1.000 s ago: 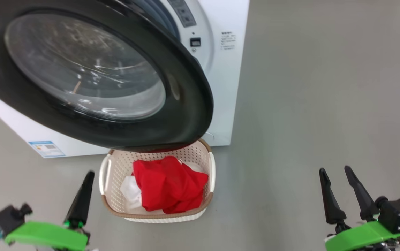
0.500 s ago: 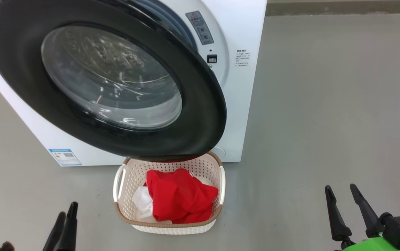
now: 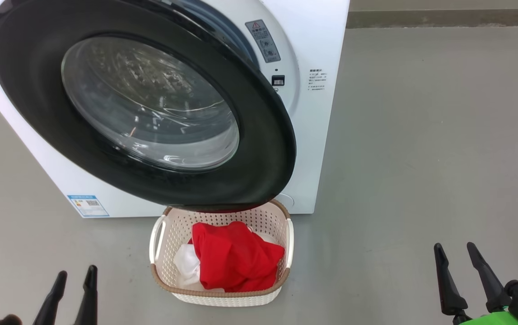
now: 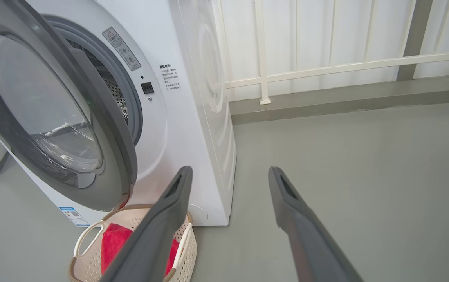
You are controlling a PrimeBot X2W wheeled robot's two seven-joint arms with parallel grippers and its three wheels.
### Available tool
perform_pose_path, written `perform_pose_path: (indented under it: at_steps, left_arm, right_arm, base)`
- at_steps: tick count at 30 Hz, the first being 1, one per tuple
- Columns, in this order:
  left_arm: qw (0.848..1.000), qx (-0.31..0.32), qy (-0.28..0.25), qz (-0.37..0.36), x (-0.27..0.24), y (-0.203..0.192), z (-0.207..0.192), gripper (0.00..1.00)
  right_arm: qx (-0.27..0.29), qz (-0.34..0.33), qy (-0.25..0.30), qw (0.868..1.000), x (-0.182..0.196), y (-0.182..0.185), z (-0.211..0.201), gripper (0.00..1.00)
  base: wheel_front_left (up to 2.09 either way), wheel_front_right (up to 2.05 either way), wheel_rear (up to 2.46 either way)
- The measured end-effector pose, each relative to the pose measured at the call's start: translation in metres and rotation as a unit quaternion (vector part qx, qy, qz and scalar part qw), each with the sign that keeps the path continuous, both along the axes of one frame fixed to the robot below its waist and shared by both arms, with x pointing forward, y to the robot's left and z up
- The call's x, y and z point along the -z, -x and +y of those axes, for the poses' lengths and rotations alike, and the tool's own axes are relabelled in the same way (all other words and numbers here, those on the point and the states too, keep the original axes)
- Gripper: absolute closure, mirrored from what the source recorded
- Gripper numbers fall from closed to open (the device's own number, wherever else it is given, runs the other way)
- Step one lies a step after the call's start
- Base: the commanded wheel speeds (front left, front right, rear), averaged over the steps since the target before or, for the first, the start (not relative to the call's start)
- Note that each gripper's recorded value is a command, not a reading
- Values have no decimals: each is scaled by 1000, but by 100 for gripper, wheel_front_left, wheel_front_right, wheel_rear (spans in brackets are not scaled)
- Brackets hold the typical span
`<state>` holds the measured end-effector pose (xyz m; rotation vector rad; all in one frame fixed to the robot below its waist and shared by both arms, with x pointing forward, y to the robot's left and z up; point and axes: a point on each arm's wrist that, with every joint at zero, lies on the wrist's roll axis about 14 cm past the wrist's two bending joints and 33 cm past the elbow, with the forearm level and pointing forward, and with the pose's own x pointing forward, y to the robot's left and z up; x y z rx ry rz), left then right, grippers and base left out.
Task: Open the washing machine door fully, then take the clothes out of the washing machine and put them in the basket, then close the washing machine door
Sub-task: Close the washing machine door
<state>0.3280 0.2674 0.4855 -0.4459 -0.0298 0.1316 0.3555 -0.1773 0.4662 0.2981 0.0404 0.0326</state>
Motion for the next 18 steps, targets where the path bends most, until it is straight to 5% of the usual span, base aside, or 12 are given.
perform_pose_path:
  at_steps: [7, 18]
  left_arm:
    - [993, 13, -119, -3, -9, 5, -11, 0]
    - [991, 8, -133, 13, 1, 10, -20, 0]
  right_arm:
    - [11, -9, 1, 1000, -5, 0, -8, 0]
    - [13, -6, 0, 1000, -4, 1, -8, 0]
  base:
    - [0, 0, 0]
    - [0, 0, 0]
